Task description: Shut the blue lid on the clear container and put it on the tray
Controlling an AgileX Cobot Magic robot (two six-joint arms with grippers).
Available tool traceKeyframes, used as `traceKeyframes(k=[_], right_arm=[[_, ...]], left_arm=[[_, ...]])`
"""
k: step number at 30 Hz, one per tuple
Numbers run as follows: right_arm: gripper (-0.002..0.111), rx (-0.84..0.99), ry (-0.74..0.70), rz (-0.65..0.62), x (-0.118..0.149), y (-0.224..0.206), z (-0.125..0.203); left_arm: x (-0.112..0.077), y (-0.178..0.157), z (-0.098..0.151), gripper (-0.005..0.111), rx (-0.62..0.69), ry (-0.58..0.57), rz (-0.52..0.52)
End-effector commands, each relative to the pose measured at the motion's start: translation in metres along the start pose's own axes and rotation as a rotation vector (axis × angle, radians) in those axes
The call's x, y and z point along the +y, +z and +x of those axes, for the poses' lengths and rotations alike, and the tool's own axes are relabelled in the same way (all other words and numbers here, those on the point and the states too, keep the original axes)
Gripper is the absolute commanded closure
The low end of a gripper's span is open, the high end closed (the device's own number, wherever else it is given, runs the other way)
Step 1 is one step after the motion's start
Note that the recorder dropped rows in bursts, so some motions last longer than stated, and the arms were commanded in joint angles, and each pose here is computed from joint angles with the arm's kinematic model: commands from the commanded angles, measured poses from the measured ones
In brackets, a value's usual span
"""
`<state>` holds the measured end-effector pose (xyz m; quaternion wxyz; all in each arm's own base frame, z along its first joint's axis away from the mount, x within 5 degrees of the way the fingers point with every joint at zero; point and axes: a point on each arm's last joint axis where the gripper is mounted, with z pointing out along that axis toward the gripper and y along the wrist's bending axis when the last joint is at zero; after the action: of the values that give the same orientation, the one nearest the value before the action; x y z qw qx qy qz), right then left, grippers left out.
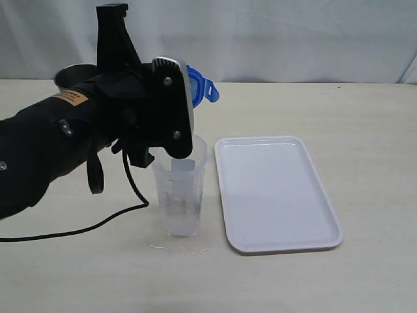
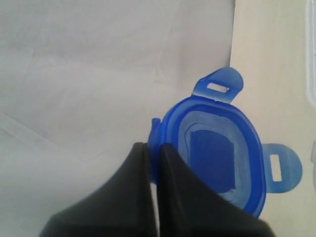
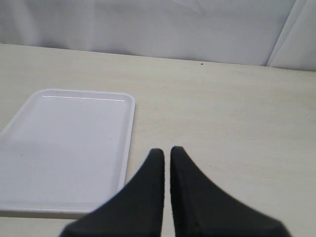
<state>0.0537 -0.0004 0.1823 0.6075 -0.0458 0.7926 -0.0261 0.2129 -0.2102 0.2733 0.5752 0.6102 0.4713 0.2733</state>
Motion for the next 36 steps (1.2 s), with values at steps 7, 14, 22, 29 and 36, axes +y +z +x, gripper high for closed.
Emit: traceKeyframes(k=[7,14,22,29,36], right_arm=[[0.104,-0.006,0.008,0.001,0.000,0.000,0.000],[0.104,-0.006,0.008,0.001,0.000,0.000,0.000],[0.104,-0.006,0.008,0.001,0.000,0.000,0.000],[0.104,-0.006,0.008,0.001,0.000,0.000,0.000],[0.104,-0.006,0.008,0.001,0.000,0.000,0.000]], left_arm=[[-0.005,-0.001,-0.002,0.107,-0.010,-0.098,0.074],[-0.005,-0.001,-0.002,0.107,-0.010,-0.100,0.076],[-0.009,-0.001,-0.005,0.107,-0.038,-0.101,0.120],[-0.009,-0.001,-0.005,0.107,-0.038,-0.097,0.120],[-0.009,-0.001,-0.005,0.107,-0.039,-0.091,0.120]])
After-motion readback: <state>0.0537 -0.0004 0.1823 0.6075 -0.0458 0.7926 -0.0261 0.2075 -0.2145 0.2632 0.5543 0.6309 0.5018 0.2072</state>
